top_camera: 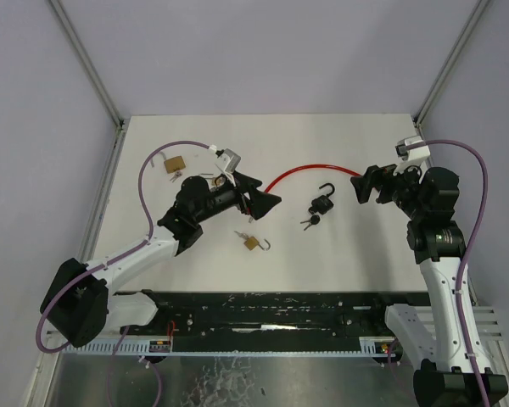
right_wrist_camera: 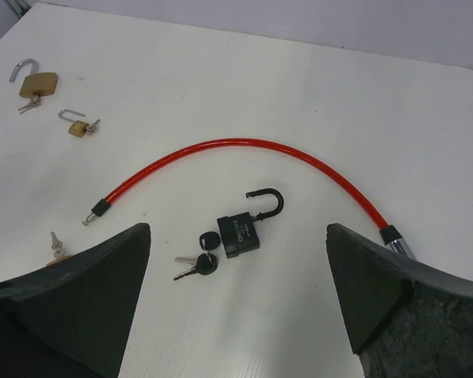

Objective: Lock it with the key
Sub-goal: Pick up the lock from the center of the board.

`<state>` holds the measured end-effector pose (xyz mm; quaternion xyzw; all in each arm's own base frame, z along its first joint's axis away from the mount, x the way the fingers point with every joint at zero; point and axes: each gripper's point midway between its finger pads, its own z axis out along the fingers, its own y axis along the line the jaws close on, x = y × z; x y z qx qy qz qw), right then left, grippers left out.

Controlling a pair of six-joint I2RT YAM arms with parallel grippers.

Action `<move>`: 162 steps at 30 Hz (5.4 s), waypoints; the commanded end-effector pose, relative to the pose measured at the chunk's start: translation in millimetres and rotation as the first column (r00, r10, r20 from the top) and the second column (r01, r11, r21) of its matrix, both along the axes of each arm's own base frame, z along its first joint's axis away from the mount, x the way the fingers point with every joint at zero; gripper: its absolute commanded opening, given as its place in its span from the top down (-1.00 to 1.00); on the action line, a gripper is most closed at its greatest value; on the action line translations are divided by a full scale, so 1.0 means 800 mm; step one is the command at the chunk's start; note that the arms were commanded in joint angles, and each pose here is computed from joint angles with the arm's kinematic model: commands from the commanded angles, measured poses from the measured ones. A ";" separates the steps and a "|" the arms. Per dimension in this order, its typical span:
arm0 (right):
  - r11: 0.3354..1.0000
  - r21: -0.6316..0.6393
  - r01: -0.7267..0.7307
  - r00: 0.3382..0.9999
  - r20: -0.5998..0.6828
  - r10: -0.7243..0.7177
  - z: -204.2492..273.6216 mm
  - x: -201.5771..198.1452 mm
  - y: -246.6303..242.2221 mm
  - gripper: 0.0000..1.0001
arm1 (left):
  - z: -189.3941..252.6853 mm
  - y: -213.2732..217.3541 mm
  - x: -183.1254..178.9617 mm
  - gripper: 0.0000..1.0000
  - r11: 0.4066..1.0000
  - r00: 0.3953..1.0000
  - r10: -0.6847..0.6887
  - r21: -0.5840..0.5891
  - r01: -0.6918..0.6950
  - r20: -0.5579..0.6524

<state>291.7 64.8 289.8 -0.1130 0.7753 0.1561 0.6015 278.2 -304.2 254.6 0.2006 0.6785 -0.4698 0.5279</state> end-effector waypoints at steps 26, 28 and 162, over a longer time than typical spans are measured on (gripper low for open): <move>0.929 -0.216 -0.302 0.953 -0.032 0.302 -0.057 0.000 0.029 -0.99 | -0.067 -0.120 0.000 -1.00 0.976 0.996 0.082 0.208 -0.071 -0.045; 0.930 -0.233 -0.285 0.958 -0.078 0.274 -0.068 0.006 0.021 -0.98 | -0.087 -0.132 0.010 -1.00 0.969 0.994 0.089 0.238 -0.070 -0.069; 0.868 0.139 -0.477 0.853 -0.166 0.496 -0.080 -0.024 0.056 -0.74 | -0.052 -0.172 -0.024 0.99 0.893 0.838 -0.368 0.405 0.198 0.403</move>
